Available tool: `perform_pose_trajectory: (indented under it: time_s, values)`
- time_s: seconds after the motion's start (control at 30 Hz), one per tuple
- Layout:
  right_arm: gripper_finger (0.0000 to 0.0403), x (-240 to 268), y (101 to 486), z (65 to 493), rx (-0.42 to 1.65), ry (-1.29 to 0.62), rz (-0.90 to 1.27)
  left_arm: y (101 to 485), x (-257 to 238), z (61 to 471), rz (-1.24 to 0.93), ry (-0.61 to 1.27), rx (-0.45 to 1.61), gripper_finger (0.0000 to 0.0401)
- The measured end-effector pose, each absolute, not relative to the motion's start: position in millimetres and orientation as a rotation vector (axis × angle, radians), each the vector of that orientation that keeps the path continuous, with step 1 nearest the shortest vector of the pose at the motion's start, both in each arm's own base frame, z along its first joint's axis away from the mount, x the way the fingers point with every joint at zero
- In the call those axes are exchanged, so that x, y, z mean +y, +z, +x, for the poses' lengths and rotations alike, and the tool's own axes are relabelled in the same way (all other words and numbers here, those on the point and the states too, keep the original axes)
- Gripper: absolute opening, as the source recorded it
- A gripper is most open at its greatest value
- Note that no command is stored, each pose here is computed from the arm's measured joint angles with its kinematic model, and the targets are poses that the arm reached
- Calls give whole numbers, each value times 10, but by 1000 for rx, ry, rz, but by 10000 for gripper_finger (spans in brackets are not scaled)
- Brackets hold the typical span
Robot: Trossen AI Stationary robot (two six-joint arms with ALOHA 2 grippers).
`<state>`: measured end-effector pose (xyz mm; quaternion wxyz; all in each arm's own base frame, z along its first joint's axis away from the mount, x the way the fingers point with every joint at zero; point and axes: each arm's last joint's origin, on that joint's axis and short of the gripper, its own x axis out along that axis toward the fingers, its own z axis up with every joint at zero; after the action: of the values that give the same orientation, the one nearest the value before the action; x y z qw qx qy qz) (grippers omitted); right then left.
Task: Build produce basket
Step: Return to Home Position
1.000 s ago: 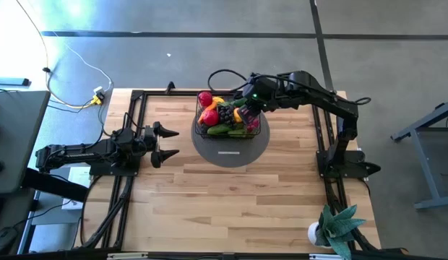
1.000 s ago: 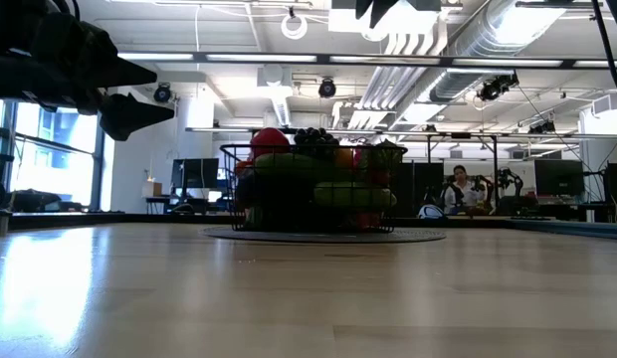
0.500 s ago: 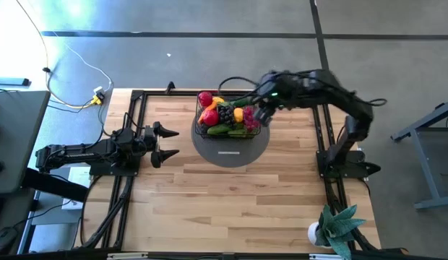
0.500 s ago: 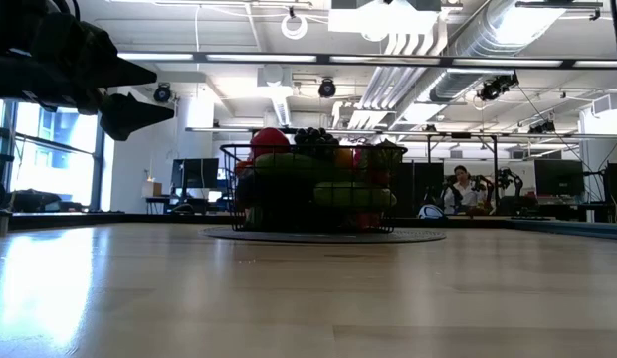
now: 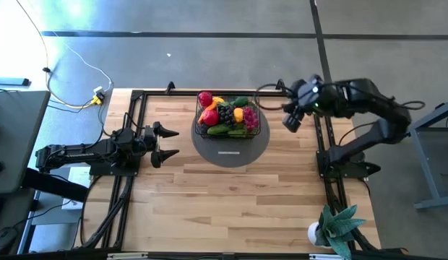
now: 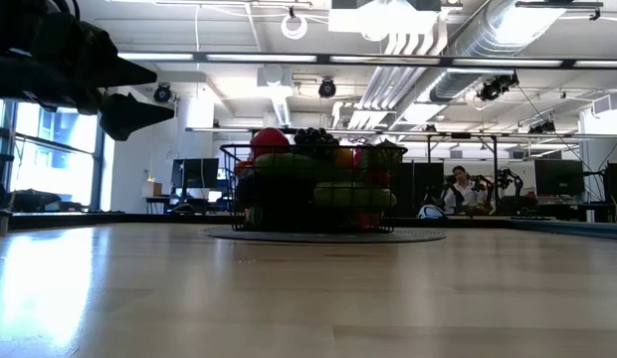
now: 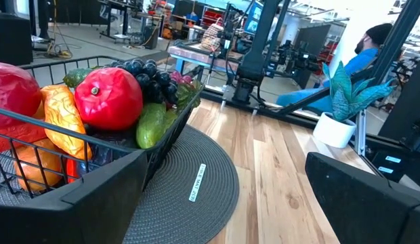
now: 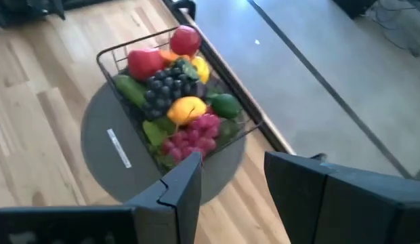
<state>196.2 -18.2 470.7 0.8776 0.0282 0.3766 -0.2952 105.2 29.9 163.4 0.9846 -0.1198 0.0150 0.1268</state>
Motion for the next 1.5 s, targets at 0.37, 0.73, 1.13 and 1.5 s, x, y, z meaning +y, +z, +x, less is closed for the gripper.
perform_pose_trajectory:
  time_s: [0.37,0.73,1.13,1.5]
  values:
    - [145,-117,3944,1630,560,-425,166,1635,299,1052,-241,255,30,392]
    - [145,-61,3186,1436,349,-216,257,1635,299,1052,-241,255,30,392]
    - [145,-44,2422,1246,243,-149,277,1635,299,1052,-241,255,30,392]
    - [145,-40,2325,1082,162,-128,246,1635,299,1052,-241,255,30,392]
